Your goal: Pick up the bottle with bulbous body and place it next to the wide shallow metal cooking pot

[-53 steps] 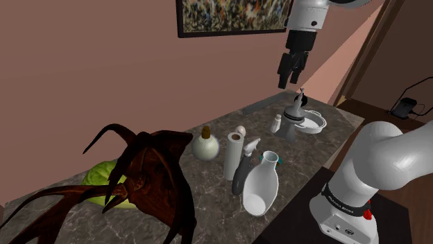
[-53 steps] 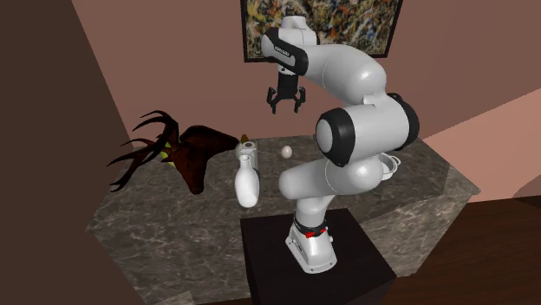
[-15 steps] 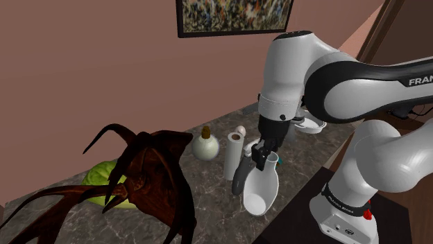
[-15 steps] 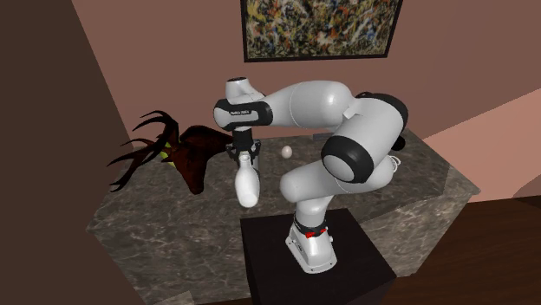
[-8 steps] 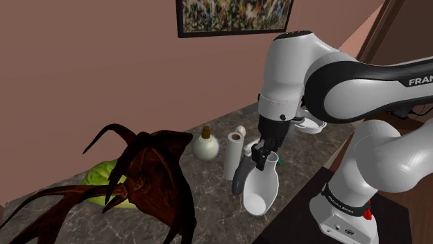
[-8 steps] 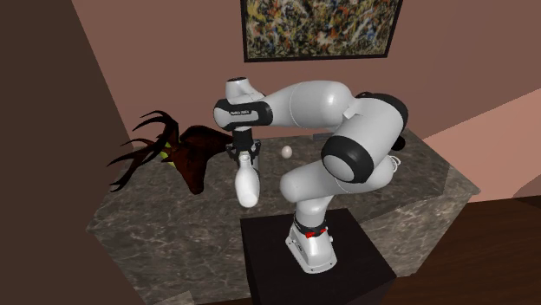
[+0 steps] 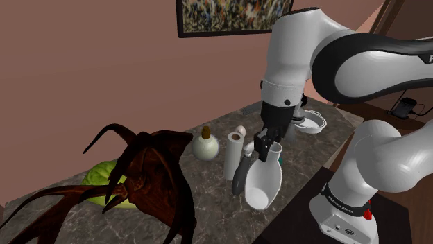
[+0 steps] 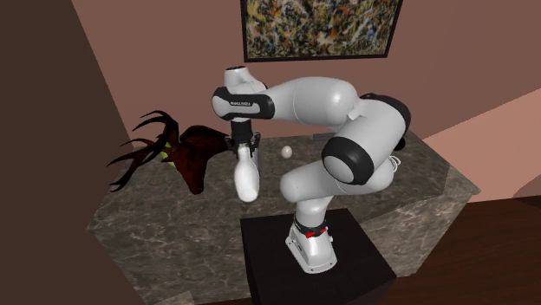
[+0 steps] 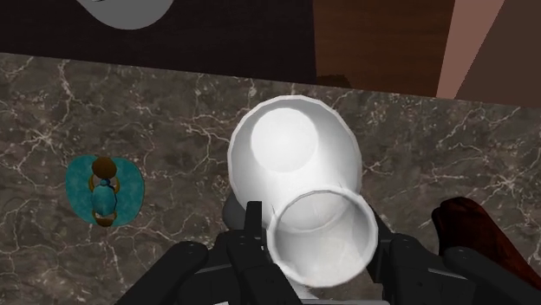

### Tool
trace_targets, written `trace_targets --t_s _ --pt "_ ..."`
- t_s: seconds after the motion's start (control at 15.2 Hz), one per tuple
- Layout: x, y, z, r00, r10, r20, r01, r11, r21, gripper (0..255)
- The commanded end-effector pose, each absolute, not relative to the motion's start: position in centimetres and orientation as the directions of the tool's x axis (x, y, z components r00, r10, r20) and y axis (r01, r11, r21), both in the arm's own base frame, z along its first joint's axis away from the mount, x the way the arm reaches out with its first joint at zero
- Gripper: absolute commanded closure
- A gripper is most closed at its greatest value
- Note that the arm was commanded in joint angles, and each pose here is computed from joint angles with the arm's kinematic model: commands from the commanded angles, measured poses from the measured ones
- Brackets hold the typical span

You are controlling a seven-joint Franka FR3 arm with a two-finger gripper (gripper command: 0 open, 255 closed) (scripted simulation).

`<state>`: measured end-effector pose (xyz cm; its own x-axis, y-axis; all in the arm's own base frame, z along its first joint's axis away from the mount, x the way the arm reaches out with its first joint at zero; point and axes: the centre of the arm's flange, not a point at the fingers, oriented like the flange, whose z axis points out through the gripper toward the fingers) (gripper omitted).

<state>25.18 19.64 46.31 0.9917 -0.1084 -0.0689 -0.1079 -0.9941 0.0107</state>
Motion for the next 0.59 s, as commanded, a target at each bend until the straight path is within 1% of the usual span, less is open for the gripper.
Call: trace_targets --t_s 0.0,0.53 --pt "25.1 19.6 47.3 0.992 -0.109 -0.069 -0.108 -0.994 0.011 255" --pt "25.1 19.6 51.6 0.992 -0.109 -0.069 -0.108 -0.994 0.011 255"
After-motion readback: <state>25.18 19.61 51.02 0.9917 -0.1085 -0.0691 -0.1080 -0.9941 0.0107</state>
